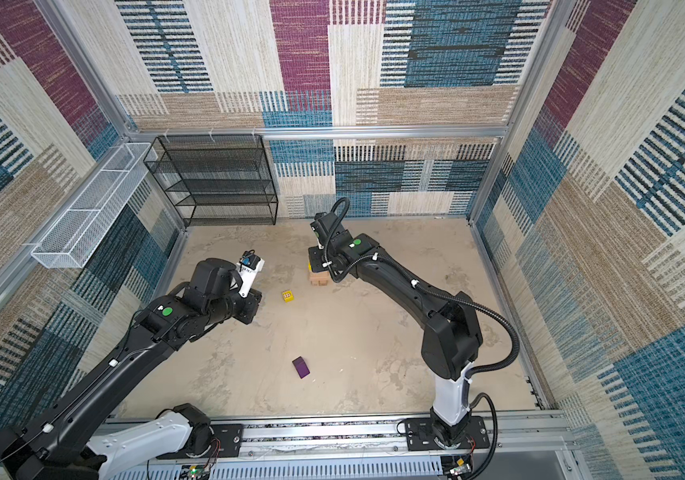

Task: Build the wood block tower
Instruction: 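Raise the right gripper and swing it toward the yellow window cube, then lower the right gripper and close it on the yellow window cube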

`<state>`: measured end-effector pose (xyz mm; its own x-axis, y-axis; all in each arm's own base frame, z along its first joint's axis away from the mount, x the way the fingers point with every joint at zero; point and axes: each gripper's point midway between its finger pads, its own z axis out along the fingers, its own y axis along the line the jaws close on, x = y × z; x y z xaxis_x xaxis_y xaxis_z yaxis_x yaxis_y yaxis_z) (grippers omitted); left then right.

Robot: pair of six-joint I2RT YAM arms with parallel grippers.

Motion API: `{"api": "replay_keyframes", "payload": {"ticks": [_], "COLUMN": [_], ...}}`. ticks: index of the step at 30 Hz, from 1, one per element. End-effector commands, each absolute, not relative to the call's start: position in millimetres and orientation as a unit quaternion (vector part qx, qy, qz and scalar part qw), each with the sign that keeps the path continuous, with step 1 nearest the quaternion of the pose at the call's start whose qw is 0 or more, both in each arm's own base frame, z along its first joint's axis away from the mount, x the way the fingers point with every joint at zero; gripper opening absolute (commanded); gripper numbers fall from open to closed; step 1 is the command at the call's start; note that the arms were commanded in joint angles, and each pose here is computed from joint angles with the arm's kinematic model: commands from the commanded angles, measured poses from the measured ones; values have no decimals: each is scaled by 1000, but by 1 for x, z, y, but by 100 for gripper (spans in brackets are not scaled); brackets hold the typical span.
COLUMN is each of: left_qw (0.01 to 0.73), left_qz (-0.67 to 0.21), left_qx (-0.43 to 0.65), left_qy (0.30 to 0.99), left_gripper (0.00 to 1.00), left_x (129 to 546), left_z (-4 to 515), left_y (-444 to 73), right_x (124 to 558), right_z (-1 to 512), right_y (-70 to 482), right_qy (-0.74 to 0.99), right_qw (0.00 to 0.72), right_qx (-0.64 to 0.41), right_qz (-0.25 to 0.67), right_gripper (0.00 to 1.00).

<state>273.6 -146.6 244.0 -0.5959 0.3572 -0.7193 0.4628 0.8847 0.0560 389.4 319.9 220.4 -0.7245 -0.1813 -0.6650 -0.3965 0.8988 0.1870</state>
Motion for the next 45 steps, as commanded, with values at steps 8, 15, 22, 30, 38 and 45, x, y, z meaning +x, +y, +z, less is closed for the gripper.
{"api": "replay_keyframes", "payload": {"ticks": [8, 15, 22, 30, 38, 45], "left_qw": [373, 376, 378, 376, 375, 369], "left_qz": [-87, -91, -119, -141, -148, -157], "left_qx": [174, 138, 122, 106, 86, 69], "left_qy": [907, 912, 910, 910, 911, 913], "left_gripper": [21, 34, 35, 33, 31, 30], "left_x": [238, 231, 233, 236, 241, 247], "left_z": [221, 208, 203, 204, 202, 200], "left_y": [-124, -114, -117, -113, -105, -100], "right_x": [351, 362, 368, 370, 378, 389], "right_z": [220, 192, 173, 146, 120, 106], "right_y": [360, 374, 405, 431, 443, 446], "right_qy": [880, 894, 891, 898, 909, 915], "right_qw": [373, 362, 348, 330, 313, 309], "right_qx": [-240, -217, -233, -240, -234, -231], "right_qz": [172, 151, 179, 166, 146, 120], "right_gripper": [73, 100, 86, 57, 53, 54]}}
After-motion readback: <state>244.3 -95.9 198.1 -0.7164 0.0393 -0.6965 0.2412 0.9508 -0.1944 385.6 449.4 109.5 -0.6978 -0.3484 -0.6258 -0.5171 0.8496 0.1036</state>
